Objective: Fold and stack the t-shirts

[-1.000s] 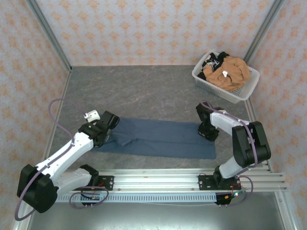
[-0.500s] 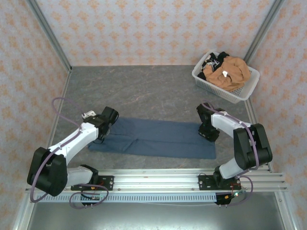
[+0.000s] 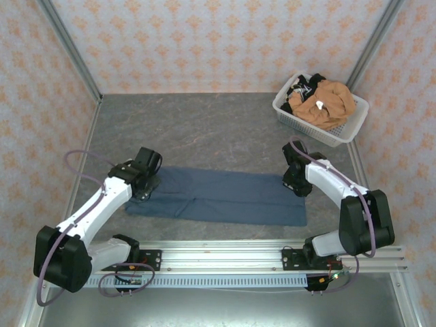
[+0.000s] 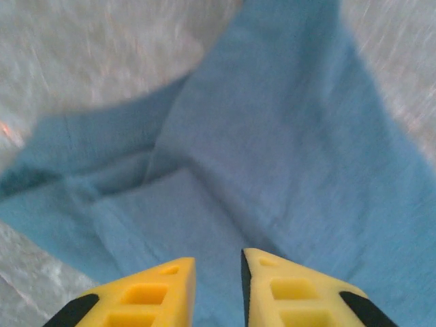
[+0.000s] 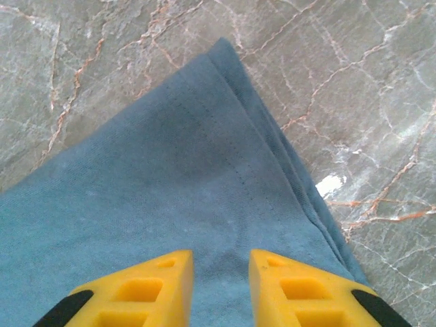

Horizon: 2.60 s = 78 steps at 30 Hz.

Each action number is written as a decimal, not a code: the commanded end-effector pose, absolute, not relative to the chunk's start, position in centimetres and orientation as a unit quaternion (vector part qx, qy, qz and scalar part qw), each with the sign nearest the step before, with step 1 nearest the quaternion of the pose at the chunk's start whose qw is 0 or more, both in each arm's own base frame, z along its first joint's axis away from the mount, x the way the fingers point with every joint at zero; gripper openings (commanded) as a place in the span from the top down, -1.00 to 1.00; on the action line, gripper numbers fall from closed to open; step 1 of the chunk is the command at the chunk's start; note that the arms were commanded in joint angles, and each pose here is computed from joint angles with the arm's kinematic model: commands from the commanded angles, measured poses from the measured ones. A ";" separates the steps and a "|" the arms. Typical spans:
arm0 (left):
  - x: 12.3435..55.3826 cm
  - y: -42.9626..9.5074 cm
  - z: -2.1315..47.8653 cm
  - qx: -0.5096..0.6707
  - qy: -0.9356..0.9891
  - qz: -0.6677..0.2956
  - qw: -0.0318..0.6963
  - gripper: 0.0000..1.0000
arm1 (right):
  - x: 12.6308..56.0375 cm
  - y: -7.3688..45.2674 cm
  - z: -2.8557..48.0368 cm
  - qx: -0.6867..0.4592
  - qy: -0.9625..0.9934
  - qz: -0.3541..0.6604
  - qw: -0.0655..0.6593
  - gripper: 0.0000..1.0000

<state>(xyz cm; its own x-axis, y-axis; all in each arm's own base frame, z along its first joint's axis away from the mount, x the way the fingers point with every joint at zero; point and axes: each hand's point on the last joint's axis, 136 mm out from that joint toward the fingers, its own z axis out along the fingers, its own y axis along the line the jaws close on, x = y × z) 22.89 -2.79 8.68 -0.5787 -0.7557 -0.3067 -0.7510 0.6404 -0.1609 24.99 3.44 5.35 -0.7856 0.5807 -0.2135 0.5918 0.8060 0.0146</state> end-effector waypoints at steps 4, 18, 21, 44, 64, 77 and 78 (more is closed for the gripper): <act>22.4 -6.9 5.6 -0.458 0.881 -0.069 0.101 0.60 | 26.1 3.6 6.0 0.284 0.951 -0.025 0.117 0.48; 27.2 -4.4 1.9 -0.451 0.889 0.041 0.064 0.74 | 25.1 1.1 3.2 0.296 0.951 -0.081 0.046 0.55; 28.7 -4.0 1.7 -0.439 0.895 0.057 0.061 0.75 | 24.3 1.0 2.1 0.298 0.950 -0.092 0.020 0.56; 61.4 -15.3 13.6 -0.324 0.887 -0.221 0.244 0.16 | 18.6 12.5 2.6 0.419 0.905 0.075 -0.024 0.47; 46.1 -14.2 8.8 -0.511 0.831 -0.156 0.156 0.37 | 30.2 16.8 4.2 0.068 0.992 0.075 0.071 0.54; 49.8 -13.0 2.1 -0.512 0.849 -0.077 0.109 0.39 | 27.7 17.7 0.0 0.159 0.983 0.085 -0.004 0.56; 50.0 -13.5 1.6 -0.507 0.852 -0.079 0.104 0.40 | 27.1 18.0 -0.3 0.172 0.981 0.093 -0.011 0.56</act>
<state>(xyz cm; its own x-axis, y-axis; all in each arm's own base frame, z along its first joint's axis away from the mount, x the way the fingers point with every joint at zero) 50.98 -13.63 3.01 -0.4282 -0.8991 -0.0913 -0.8414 0.4335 -0.3227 30.12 17.66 1.88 -0.9640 0.2582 -0.0638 0.2434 0.9532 0.1796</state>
